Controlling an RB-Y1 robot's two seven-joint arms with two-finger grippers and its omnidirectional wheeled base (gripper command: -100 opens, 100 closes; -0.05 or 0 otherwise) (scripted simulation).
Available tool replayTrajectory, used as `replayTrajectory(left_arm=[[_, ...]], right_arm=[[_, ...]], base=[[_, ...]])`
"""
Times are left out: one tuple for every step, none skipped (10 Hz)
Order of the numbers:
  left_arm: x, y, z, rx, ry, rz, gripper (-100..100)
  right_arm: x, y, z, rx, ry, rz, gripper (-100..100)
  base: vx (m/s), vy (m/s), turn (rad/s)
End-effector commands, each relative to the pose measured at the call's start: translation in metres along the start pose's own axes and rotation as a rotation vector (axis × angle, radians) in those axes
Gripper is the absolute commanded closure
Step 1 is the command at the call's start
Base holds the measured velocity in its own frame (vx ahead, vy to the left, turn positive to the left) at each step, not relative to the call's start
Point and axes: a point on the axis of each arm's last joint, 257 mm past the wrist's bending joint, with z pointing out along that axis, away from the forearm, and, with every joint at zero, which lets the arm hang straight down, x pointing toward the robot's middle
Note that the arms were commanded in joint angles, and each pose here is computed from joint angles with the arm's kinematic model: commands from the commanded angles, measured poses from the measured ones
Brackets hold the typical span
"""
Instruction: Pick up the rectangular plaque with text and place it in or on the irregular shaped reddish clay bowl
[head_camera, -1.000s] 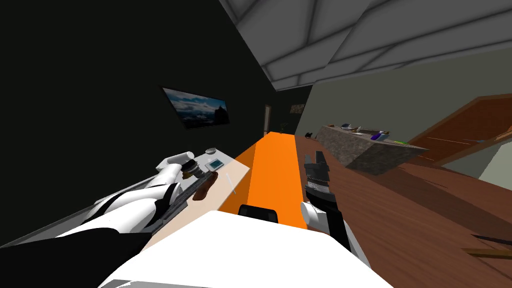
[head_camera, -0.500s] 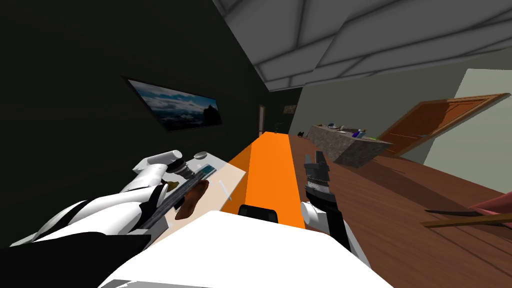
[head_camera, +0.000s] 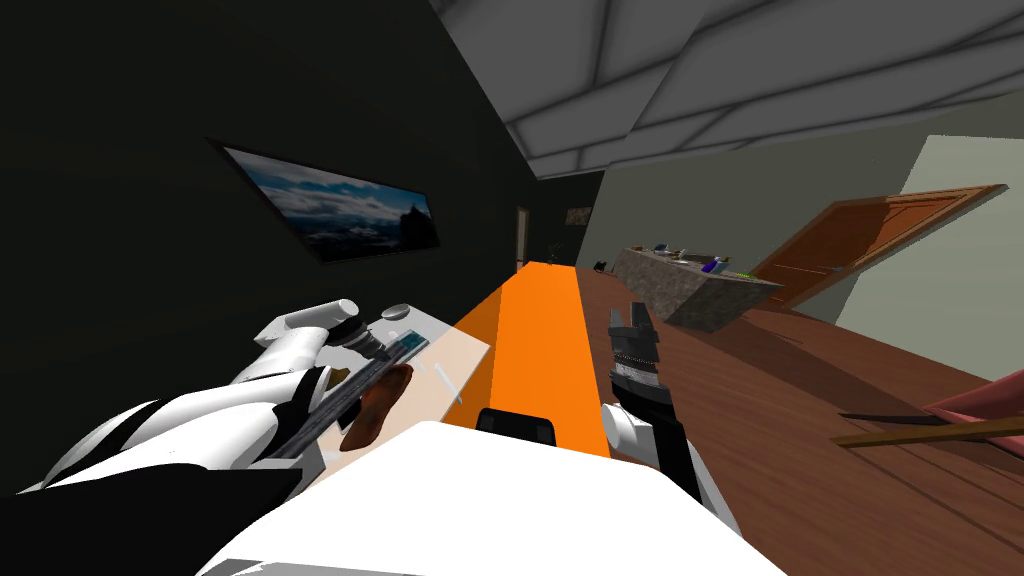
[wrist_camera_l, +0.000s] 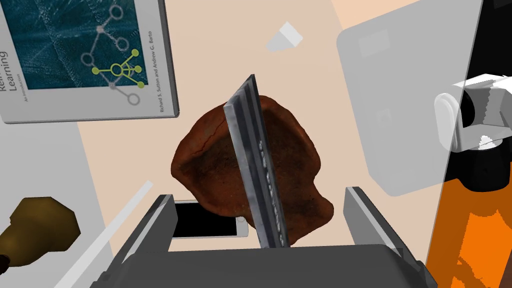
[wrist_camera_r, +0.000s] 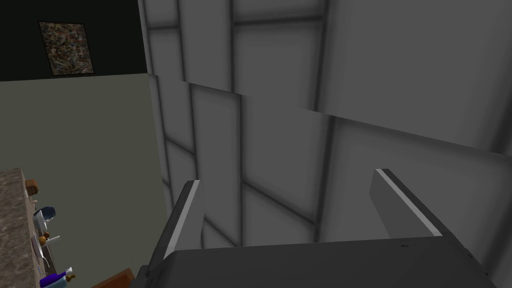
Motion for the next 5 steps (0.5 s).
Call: replayTrajectory(left_arm=[[0.0, 0.0, 0.0, 0.0, 0.0, 0.0, -100], [0.0, 0.0, 0.0, 0.0, 0.0, 0.0, -100], [0.0, 0.0, 0.0, 0.0, 0.0, 0.0, -100], [0.0, 0.0, 0.0, 0.0, 0.0, 0.0, 0], [-0.0048, -0.0058, -0.0055, -0.002, -0.003, 0.03, -100]], right_arm=[[0.0, 0.0, 0.0, 0.0, 0.0, 0.0, 0], [0.0, 0.0, 0.0, 0.0, 0.0, 0.0, 0], [0.0, 0.0, 0.0, 0.0, 0.0, 0.0, 0], [0.0, 0.0, 0.0, 0.0, 0.0, 0.0, 0], [0.0, 0.0, 0.0, 0.0, 0.0, 0.0, 0]], base=[[0.0, 0.0, 0.0], [0.0, 0.0, 0.0], [0.0, 0.0, 0.0], [0.0, 0.0, 0.0], [0.078, -0.033, 0.074]])
